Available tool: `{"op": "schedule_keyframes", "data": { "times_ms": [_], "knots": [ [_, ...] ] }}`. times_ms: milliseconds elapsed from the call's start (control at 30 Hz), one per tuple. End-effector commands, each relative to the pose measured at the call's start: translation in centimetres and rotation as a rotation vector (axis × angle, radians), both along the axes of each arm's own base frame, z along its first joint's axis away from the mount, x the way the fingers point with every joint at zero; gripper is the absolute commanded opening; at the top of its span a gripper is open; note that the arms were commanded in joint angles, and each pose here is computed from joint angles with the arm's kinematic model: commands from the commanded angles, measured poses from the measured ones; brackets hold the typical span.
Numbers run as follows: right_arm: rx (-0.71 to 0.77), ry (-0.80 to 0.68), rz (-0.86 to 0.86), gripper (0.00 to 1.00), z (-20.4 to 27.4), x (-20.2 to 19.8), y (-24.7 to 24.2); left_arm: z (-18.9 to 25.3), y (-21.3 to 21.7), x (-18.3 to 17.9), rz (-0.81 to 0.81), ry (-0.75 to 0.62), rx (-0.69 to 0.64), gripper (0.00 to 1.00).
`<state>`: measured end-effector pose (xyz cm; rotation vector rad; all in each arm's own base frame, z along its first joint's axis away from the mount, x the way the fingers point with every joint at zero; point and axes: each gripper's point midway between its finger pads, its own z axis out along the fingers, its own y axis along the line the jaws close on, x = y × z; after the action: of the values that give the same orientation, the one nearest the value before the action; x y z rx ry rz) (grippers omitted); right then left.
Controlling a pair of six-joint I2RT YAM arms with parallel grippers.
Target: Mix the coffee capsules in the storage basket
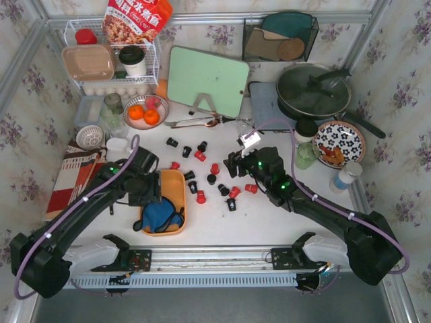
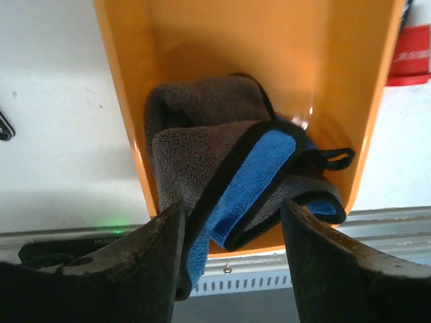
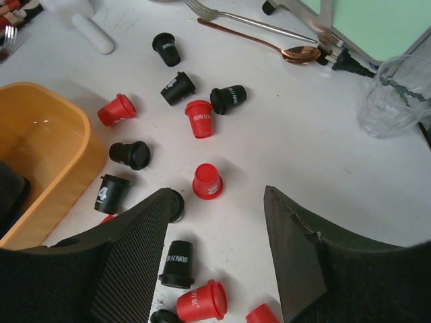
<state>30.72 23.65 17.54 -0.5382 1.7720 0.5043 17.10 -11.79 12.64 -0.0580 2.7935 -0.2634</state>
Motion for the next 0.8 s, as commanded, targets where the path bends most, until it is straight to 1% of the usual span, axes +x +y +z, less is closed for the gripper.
{"op": "schedule_keyframes", "data": {
  "times_ms": [0,33,67,133,200,233,367,467,633,767],
  "knots": [
    [0.082,-0.038,0.032,0.64,1.5,-0.1,1.0,-1.6,0.5,-1.5,0.046,0.088,0.093,0.60],
    [0.082,-0.033,0.034,0.64,1.3,-0.2,1.1,-1.8,0.5,-1.5,0.047,0.094,0.110,0.57],
    [0.082,-0.024,0.035,0.64,1.1,-0.2,1.1,-1.9,0.5,-1.5,0.044,0.094,0.122,0.48],
    [0.087,-0.015,0.039,0.63,0.9,-0.4,1.2,-1.6,0.3,-1.1,0.032,0.065,0.135,0.24],
    [0.091,-0.016,0.046,0.62,1.0,-0.5,1.4,-0.4,-0.2,-0.3,0.014,-0.008,0.136,0.04],
    [0.092,-0.017,0.053,0.62,1.1,-0.6,1.5,0.5,-0.5,0.3,0.003,-0.059,0.125,0.00],
    [0.094,-0.031,0.103,0.62,1.5,-1.3,2.2,5.0,-1.6,2.4,-0.047,-0.261,0.085,0.00],
    [0.098,-0.058,0.180,0.63,2.2,-2.3,3.3,8.4,-2.4,3.4,-0.091,-0.392,0.024,0.00],
    [0.113,-0.119,0.343,0.65,3.9,-4.7,5.1,14.0,-5.8,4.1,-0.287,-0.594,-0.141,0.00],
    [0.164,-0.191,0.477,0.66,5.9,-7.0,6.6,19.1,-7.7,4.2,-0.425,-0.753,-0.214,0.00]
  ]
}}
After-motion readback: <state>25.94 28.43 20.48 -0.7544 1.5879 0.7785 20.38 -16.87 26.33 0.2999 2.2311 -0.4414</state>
